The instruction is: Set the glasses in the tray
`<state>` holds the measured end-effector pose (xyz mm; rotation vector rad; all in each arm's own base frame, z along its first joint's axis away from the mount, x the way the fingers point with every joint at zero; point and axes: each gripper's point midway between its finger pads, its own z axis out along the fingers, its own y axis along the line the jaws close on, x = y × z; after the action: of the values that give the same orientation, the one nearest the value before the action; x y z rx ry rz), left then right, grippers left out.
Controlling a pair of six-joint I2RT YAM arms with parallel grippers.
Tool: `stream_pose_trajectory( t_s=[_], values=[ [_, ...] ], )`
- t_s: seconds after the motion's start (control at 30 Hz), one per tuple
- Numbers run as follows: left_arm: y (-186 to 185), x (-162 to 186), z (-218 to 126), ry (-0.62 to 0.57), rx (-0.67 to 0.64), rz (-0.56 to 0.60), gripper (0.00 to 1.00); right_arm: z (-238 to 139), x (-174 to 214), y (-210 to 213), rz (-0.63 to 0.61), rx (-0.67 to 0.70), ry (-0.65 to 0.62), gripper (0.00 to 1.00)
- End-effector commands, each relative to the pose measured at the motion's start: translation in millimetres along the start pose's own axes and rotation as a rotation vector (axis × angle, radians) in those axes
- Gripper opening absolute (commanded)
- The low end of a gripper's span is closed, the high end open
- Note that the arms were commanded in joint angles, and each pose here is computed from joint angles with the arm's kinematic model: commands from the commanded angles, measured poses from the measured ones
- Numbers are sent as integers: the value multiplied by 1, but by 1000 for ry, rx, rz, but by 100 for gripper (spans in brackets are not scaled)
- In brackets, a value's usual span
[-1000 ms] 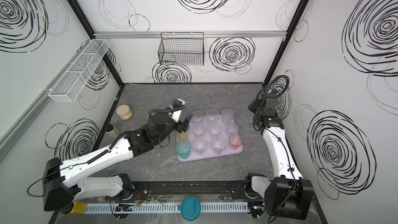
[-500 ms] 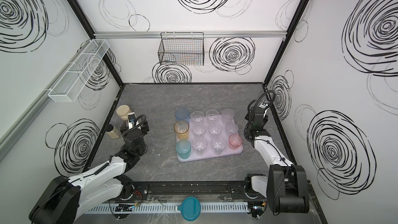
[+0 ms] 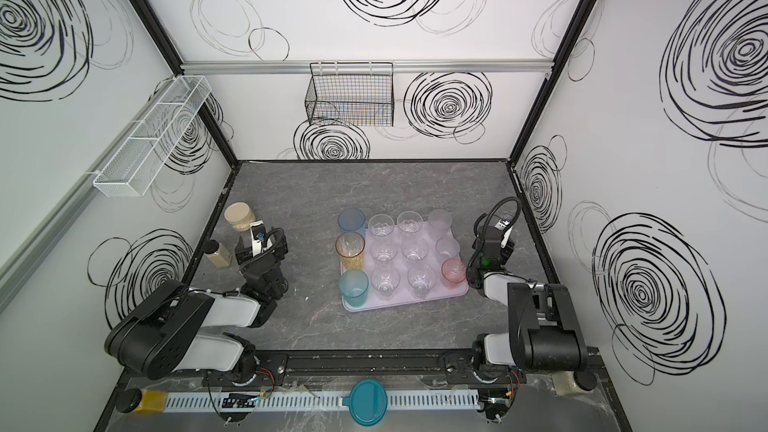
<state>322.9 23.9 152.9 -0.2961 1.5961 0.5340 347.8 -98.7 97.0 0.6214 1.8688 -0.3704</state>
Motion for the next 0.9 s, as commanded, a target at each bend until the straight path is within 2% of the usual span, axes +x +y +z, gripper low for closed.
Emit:
stream_pose_trajectory(
  t_s=[0.0,0.1,0.3,0.37,0.43,0.5,0.57,0.7,0.77,0.83,0.87],
  values=[
    [2,-26,-4,-80,38,-127,90,-1,-27,9,14,-37,-119,55],
    [-3,-19,-1,-38,106,-157,90,-1,-27,12,31,-72,-119,55],
    [14,-21,-9,-78,80,-227,91,-6,-27,15,46,-131,-156,58],
    [13,-21,-8,-77,82,-224,91,-7,-26,22,21,-158,-157,58],
    [5,-21,-4,-62,91,-156,91,-9,-23,34,-24,-199,-162,59],
    [-1,-18,0,-36,82,-77,91,-8,-22,37,-34,-210,-153,62],
    [-5,-16,3,-21,87,-50,92,-8,-22,36,-32,-214,-156,65],
    [-6,-25,8,-85,141,-111,92,-8,-22,37,-30,-214,-154,72],
    [-4,-20,14,-79,180,-187,92,-8,-22,36,-30,-214,-154,77],
    [-1,-20,18,-104,194,-210,92,-8,-21,37,-30,-214,-153,83],
    [-6,-18,18,-78,213,-204,92,-8,-22,36,-29,-215,-155,86]
  ],
)
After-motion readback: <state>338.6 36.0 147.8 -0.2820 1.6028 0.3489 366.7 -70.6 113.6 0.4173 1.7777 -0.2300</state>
